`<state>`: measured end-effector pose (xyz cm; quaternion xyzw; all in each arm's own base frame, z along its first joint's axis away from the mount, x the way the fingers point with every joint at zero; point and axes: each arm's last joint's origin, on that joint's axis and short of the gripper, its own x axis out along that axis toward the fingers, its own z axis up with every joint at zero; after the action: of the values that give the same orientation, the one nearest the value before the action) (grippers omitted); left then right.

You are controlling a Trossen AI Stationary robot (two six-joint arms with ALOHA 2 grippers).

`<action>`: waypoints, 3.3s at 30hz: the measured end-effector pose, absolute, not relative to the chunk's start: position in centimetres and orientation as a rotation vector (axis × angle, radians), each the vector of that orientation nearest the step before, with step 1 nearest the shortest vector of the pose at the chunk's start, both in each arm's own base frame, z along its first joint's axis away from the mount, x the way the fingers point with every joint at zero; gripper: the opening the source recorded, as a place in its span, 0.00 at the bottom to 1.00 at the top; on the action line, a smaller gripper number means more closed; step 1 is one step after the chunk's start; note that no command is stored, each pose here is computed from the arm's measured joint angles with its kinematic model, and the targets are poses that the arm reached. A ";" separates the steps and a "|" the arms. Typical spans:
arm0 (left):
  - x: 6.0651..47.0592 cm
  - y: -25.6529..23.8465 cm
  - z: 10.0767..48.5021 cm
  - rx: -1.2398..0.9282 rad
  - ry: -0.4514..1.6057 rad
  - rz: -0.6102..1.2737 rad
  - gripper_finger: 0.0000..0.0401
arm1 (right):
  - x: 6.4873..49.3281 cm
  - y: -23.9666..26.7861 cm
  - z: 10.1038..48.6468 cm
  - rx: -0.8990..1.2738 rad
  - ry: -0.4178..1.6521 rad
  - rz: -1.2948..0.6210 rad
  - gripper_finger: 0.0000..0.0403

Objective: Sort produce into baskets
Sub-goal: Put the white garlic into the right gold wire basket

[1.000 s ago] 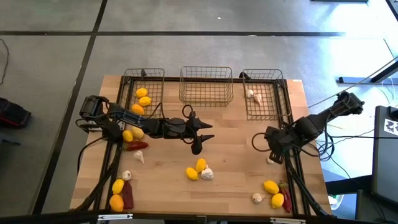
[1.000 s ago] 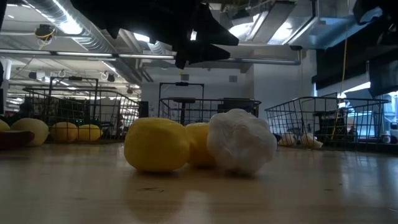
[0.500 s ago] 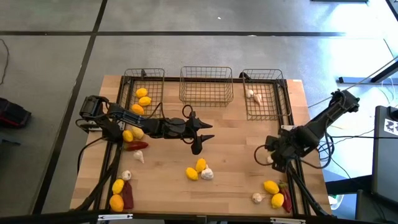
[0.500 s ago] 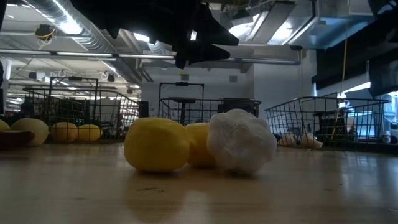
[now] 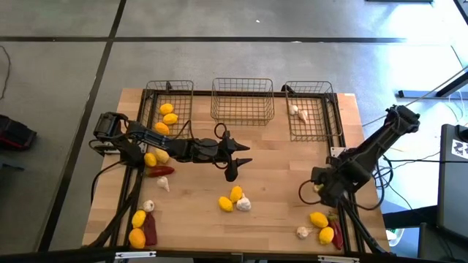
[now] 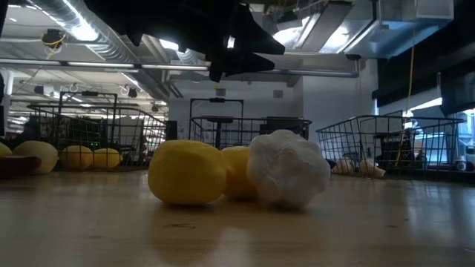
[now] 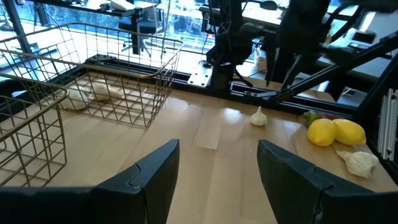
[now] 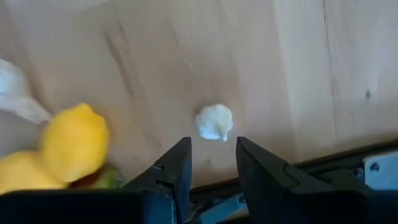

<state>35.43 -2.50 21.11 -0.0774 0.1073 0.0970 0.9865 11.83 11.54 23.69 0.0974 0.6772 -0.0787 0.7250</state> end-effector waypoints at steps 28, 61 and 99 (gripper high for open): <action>35.4 -2.5 21.1 -0.155 0.215 0.195 0.53 | 10.7 10.6 17.3 0.248 1.562 -0.202 0.31; 35.4 -2.5 21.1 -0.156 0.214 0.195 0.53 | 10.8 10.9 17.4 0.252 1.576 -0.151 0.31; 35.4 -2.5 21.1 -0.156 0.215 0.195 0.53 | 11.0 10.7 16.5 0.222 1.489 -0.162 0.10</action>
<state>35.44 -2.50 21.11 -0.0778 0.1069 0.0970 0.9865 10.97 10.68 16.51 0.1005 0.6754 -0.0735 0.7269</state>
